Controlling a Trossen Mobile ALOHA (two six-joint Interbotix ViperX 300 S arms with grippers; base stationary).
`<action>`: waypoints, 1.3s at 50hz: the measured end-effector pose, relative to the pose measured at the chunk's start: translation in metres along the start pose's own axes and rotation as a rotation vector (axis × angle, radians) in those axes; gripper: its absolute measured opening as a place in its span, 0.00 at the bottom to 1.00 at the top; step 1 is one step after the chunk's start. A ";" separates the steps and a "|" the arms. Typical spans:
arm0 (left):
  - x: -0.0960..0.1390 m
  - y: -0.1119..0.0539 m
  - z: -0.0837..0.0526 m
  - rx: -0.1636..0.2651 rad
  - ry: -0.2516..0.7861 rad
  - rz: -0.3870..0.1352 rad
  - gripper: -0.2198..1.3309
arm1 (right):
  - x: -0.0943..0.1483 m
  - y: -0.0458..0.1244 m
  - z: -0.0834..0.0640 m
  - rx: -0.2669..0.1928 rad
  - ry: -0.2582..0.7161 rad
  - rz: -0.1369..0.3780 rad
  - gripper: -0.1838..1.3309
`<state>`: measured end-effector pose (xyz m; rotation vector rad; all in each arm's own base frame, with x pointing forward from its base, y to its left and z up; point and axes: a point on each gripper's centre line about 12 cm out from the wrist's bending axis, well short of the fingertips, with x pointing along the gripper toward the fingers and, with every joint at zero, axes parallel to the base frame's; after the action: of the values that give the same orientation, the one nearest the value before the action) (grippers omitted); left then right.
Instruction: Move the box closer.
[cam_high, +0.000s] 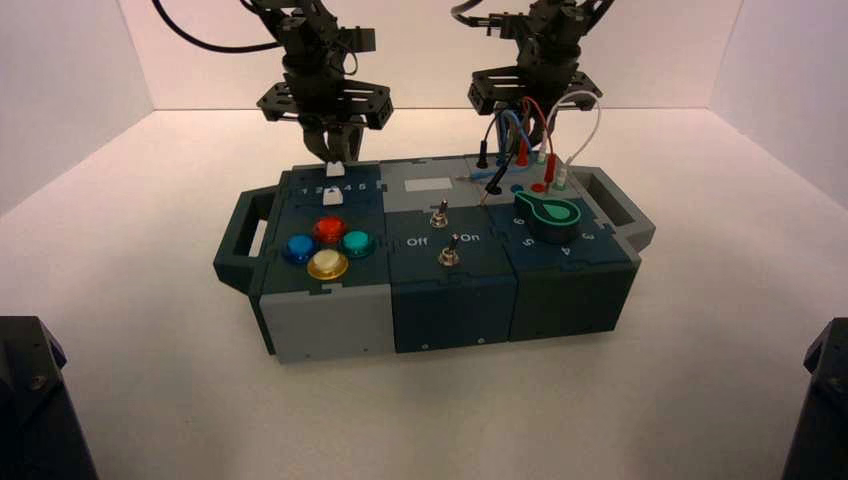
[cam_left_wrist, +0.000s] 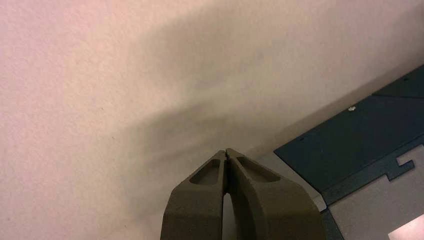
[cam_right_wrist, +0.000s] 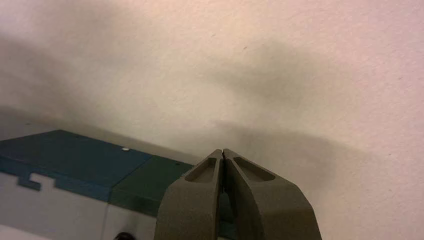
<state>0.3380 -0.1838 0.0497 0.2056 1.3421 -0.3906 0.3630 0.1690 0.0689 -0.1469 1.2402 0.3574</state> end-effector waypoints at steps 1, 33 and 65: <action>0.000 -0.001 -0.001 0.003 0.002 -0.001 0.04 | 0.000 0.002 -0.002 -0.003 0.002 0.002 0.02; -0.009 -0.014 -0.037 0.048 0.056 -0.005 0.04 | -0.012 0.019 -0.042 0.003 0.047 0.033 0.03; -0.018 -0.016 -0.052 0.061 0.062 -0.006 0.04 | -0.026 0.019 -0.059 0.017 0.046 0.039 0.03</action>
<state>0.2818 -0.1768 0.0566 0.2669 1.3933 -0.4337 0.2967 0.1639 0.0760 -0.1167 1.2927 0.3788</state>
